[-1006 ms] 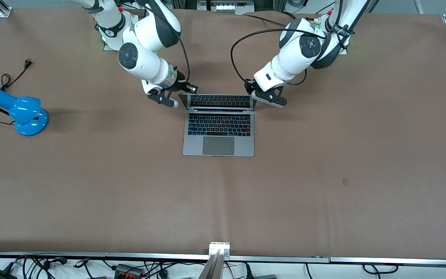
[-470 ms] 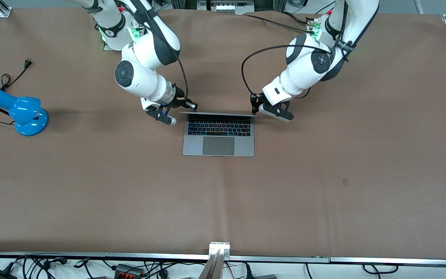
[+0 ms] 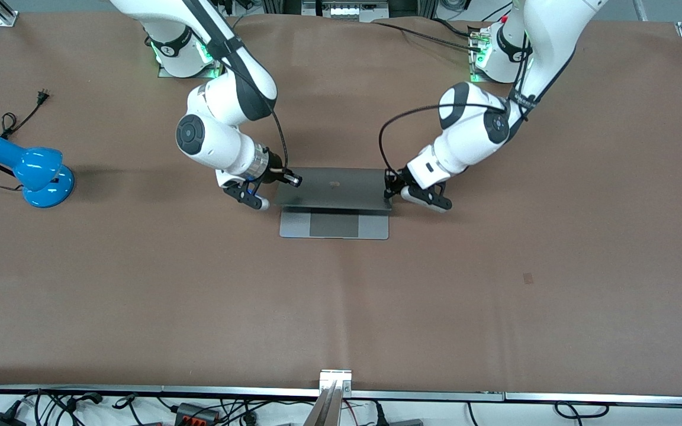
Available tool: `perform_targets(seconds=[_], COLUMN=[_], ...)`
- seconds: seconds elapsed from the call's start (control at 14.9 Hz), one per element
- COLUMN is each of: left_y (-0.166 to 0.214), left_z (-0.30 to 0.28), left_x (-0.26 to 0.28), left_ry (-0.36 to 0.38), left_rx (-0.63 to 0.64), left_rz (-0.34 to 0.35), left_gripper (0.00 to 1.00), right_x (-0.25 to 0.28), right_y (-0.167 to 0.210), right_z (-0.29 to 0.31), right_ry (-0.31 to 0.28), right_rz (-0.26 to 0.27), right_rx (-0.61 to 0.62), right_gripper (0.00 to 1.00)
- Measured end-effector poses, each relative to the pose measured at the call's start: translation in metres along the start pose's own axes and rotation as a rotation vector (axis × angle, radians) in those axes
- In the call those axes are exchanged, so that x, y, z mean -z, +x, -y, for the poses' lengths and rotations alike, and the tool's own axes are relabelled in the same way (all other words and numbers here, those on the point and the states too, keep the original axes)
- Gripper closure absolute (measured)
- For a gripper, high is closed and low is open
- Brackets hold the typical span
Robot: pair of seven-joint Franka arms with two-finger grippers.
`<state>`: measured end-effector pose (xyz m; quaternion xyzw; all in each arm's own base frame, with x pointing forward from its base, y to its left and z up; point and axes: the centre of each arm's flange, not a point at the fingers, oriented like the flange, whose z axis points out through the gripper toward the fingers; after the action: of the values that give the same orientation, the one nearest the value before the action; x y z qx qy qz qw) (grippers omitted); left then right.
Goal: Close laptop with both arms from behind
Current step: 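Push the screen down with both grippers until the lid shuts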
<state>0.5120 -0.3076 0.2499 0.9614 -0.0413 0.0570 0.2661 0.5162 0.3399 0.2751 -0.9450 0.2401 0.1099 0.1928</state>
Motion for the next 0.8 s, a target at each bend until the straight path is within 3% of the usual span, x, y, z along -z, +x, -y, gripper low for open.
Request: perform_targets(seconds=[0.4, 0.8], left_y=[0.019, 0.019], left_z=[0.025, 0.039], left_x=[-0.041, -0.08], left_ry=[-0.035, 0.001], left_rx=[0.054, 0.058], left_rz=[-0.044, -0.025], left_gripper=[0.99, 0.99], right_x=[-0.025, -0.05], right_y=[0.036, 0.055], right_z=[-0.005, -0.008], right_ry=[-0.007, -0.018], right_rz=[0.01, 0.015], right_rx=[0.002, -0.003], right_gripper=[0.99, 0.99])
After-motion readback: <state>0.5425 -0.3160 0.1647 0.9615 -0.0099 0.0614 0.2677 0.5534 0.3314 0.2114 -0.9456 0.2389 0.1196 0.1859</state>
